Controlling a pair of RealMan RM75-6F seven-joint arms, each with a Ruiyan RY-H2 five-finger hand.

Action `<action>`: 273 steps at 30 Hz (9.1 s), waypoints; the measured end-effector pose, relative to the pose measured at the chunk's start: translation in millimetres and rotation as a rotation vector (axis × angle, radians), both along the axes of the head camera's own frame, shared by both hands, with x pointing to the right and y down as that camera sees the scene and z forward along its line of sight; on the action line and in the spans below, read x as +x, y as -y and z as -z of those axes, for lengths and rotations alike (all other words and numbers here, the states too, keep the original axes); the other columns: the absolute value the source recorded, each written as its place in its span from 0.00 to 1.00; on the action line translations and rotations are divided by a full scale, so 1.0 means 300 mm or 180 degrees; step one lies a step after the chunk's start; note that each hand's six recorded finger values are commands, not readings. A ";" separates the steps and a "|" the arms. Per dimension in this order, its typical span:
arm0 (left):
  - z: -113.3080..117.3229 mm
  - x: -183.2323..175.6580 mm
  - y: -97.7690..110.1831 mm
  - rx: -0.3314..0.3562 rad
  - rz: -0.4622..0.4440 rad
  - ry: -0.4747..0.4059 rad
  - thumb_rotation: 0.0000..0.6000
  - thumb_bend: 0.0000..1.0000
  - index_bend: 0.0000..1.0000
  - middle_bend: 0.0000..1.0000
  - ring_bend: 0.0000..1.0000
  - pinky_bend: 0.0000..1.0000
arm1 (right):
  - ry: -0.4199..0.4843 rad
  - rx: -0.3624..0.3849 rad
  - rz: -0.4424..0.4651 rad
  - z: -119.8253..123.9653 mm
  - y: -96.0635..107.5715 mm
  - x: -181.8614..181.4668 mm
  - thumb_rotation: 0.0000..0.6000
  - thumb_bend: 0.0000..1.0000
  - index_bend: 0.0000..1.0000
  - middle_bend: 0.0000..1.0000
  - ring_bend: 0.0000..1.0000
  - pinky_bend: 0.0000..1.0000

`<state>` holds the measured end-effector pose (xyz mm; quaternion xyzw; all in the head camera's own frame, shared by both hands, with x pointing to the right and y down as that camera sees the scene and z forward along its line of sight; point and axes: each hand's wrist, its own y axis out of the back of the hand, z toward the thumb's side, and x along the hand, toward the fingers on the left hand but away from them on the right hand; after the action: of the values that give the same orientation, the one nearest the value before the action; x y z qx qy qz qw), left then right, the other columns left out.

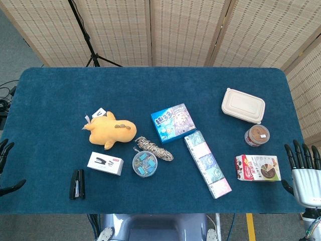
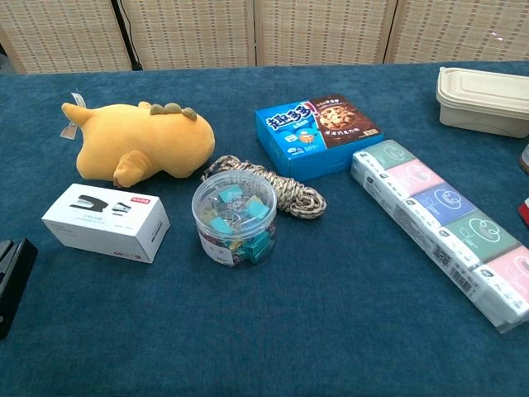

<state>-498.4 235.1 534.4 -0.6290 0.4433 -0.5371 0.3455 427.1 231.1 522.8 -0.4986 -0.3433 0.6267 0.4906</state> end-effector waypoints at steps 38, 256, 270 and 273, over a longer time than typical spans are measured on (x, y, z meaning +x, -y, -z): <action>-0.155 0.348 0.204 -0.0112 -0.0338 -0.0343 0.00 0.00 0.00 0.00 0.00 0.00 | 0.0051 -0.0089 -0.0104 0.028 -0.018 0.009 1.00 0.00 0.00 0.00 0.00 0.00; -0.672 1.060 0.562 -0.0326 -0.0775 -0.0546 0.00 0.00 0.00 0.00 0.00 0.00 | 0.0769 -0.0203 -0.0270 0.116 -0.016 0.026 1.00 0.00 0.00 0.00 0.00 0.00; -0.761 1.008 0.572 -0.0463 -0.0713 -0.0421 0.00 0.00 0.00 0.00 0.00 0.00 | 0.0744 -0.0190 -0.0298 0.118 -0.013 0.037 1.00 0.00 0.00 0.00 0.00 0.00; -0.774 0.955 0.567 -0.0492 -0.0675 -0.0362 0.00 0.00 0.00 0.00 0.00 0.00 | 0.0747 -0.0191 -0.0293 0.116 -0.012 0.034 1.00 0.00 0.00 0.00 0.00 0.00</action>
<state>-212.0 64.9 766.5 -0.7265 0.3505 -0.4937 0.3251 437.4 234.7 487.9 -0.5667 -0.4020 0.5959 0.4027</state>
